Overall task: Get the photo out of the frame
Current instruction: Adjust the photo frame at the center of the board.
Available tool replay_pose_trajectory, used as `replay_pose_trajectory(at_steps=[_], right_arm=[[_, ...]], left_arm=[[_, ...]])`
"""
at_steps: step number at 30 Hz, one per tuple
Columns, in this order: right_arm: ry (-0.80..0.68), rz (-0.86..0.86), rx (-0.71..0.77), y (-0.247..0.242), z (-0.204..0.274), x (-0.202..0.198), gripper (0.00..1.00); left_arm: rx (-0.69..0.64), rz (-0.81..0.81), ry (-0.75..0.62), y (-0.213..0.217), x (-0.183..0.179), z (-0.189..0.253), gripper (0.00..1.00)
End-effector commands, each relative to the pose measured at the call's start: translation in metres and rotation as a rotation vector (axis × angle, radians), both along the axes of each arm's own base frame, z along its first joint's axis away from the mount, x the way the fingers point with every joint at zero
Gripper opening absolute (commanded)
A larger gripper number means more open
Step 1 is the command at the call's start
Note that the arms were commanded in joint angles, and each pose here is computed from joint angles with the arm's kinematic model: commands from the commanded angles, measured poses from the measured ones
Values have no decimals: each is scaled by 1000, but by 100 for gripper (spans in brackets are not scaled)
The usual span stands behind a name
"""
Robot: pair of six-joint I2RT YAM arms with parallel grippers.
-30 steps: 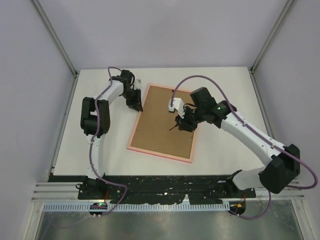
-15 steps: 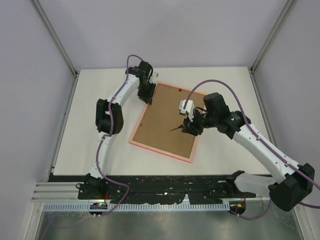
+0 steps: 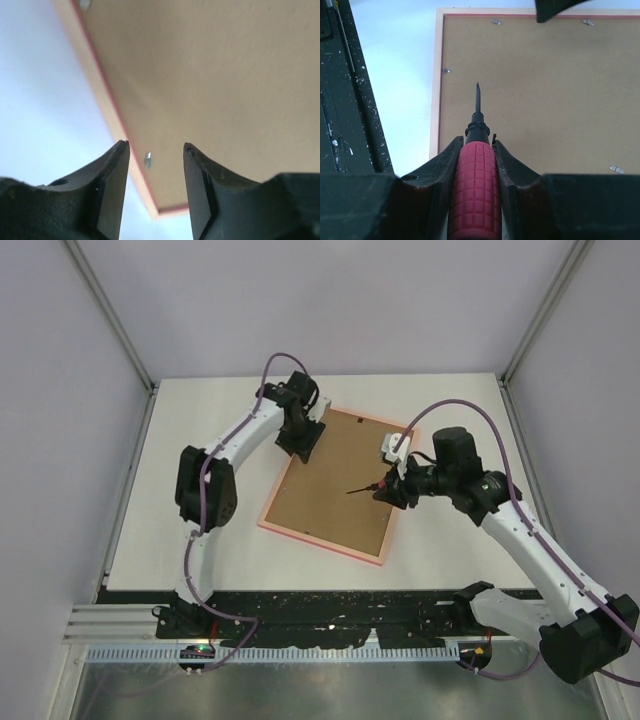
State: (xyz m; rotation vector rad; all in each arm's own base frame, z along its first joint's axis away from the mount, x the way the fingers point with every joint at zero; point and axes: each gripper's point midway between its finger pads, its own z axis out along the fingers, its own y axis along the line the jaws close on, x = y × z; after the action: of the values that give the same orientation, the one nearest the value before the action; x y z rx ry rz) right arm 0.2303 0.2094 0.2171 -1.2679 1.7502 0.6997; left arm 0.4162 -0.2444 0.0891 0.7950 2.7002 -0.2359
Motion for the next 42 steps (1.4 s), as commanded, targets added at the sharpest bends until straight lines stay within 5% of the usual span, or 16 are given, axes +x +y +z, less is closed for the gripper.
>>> replay_pose_trajectory(at_steps=[1,10,20,32,42], right_arm=[[-80,21,102,2,29,-1,8],[-48,22,132,3,27,-2,8],[-39,27,157,2,29,-4,8],[-35,39,170,2,30,-7,8],[-2,46,156,4,18,-4,8]], left_arm=[[59,16,-81,37,-17,26,51],[165,12,61,82,-77,-27,52],[159,23,142,90,-95,-51,50],[123,-64,141,78,-82,-59,7],[100,-82,146,48,-44,-57,1]])
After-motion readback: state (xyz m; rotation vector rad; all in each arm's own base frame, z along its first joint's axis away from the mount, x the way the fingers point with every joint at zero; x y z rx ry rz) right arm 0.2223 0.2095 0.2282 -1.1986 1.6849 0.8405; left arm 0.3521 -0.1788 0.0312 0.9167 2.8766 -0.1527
